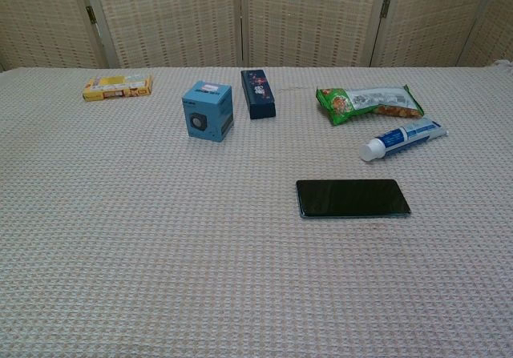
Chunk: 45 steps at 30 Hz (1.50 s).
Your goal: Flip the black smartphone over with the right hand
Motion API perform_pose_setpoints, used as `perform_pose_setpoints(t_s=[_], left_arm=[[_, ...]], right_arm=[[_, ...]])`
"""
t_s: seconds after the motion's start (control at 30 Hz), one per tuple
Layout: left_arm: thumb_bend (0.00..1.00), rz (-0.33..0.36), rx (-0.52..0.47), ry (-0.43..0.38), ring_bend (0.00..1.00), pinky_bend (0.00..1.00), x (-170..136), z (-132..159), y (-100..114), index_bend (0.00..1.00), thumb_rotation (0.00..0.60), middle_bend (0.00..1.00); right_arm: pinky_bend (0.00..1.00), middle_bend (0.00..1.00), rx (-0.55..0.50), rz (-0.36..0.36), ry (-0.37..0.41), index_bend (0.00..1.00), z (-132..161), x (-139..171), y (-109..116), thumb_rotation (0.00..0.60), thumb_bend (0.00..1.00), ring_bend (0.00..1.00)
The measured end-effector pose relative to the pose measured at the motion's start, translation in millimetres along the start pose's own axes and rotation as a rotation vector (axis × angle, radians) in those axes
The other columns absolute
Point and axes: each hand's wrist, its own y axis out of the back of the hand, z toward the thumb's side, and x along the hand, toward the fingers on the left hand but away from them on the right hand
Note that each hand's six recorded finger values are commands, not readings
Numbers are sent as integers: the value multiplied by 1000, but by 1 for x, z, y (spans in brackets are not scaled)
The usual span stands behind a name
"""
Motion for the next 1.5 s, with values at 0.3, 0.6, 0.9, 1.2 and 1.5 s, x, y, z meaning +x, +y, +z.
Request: perform_pose_setpoints(t_s=[0.3,0.6,0.9,1.2,1.5], left_arm=[[211,14,-8,-5,150,195,1,0,-1,233,600,145],[211,21,-20,-7,150,195,0,0,0,233,600,145],[211,18,-30,10,150,195,-5,-7,0,233,600,145],[211,13,-26,23,150,195,-7,-13,-1,233,600,145],[211,13,-17,44,150,195,-11,-22,2,233,600,145]], right_arm=[[229,271,-3,-18,29,238,9,-5,0,600,182,159],[229,295,-4,16,107,238,36,-26,-19,600,195,159],[229,288,-37,117,208,238,80,-67,-65,600,112,159],[229,261,-62,169,283,238,127,-111,-107,600,183,159],[167,204,-79,234,355,238,177,-137,-137,600,161,118]])
